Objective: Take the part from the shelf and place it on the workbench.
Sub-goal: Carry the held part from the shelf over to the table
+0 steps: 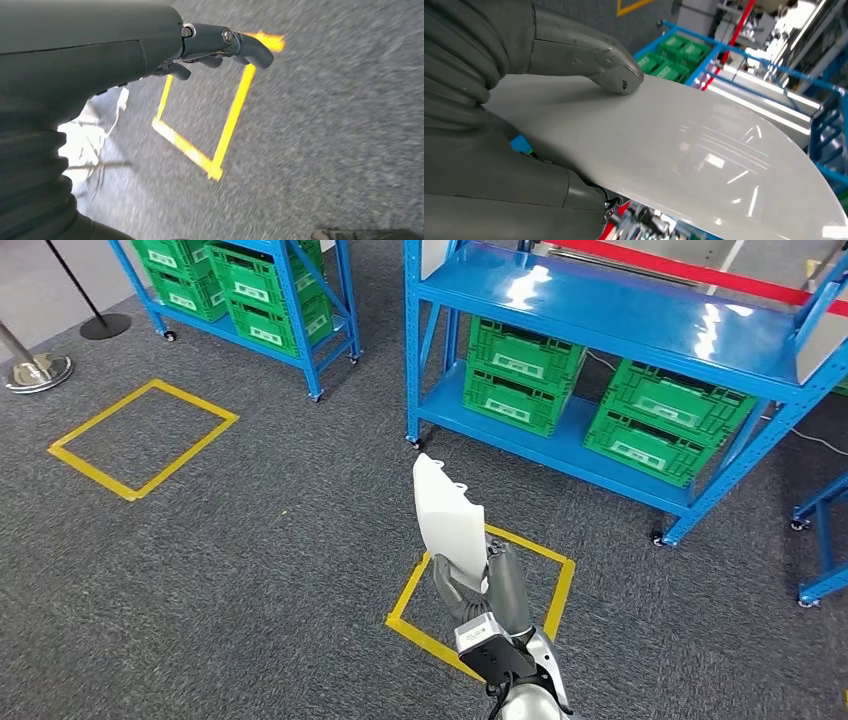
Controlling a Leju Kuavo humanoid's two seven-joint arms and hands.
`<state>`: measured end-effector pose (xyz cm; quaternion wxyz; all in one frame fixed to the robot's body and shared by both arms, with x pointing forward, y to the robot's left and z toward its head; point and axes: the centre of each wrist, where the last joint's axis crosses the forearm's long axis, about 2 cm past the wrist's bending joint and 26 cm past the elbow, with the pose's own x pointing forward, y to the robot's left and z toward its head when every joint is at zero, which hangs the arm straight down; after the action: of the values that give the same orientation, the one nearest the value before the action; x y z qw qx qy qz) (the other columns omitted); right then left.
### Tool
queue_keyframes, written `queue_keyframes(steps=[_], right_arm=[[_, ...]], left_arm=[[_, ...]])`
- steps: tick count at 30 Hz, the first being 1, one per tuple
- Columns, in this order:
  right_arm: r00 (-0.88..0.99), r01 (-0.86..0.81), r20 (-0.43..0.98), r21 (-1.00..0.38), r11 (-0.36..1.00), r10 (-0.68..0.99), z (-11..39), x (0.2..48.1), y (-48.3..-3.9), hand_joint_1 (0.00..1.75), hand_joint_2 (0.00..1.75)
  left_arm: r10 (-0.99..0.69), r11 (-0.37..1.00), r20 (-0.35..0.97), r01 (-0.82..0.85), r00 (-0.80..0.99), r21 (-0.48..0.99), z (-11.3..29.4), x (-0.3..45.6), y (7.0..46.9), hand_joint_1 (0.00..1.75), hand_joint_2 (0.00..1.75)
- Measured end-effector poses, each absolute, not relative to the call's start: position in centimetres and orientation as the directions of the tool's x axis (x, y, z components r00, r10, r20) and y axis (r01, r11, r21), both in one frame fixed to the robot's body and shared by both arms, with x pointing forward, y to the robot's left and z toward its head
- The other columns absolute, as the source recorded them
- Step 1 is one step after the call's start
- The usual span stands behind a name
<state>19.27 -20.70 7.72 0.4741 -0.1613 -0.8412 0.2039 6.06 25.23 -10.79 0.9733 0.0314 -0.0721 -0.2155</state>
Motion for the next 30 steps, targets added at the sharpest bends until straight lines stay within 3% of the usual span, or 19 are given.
queue_keyframes(steps=[9,16,30], right_arm=[[-0.554,-0.015,0.686,-0.576,0.817,0.473,7.6,19.5,-19.9,1.75,1.75],[-0.624,-0.143,0.688,-0.566,0.812,0.369,7.7,19.4,-18.3,1.75,1.75],[-0.617,-0.296,0.767,-0.433,0.851,0.176,7.5,20.7,-16.5,1.75,1.75]], left_arm=[[-0.406,0.914,0.092,0.402,0.909,0.054,-10.9,4.9,24.3,0.00,1.75],[-0.396,0.918,0.065,0.393,0.916,0.053,-10.9,4.8,24.0,0.00,1.75],[-0.364,0.930,0.079,0.358,0.928,0.076,-10.9,4.4,23.8,0.00,1.75]])
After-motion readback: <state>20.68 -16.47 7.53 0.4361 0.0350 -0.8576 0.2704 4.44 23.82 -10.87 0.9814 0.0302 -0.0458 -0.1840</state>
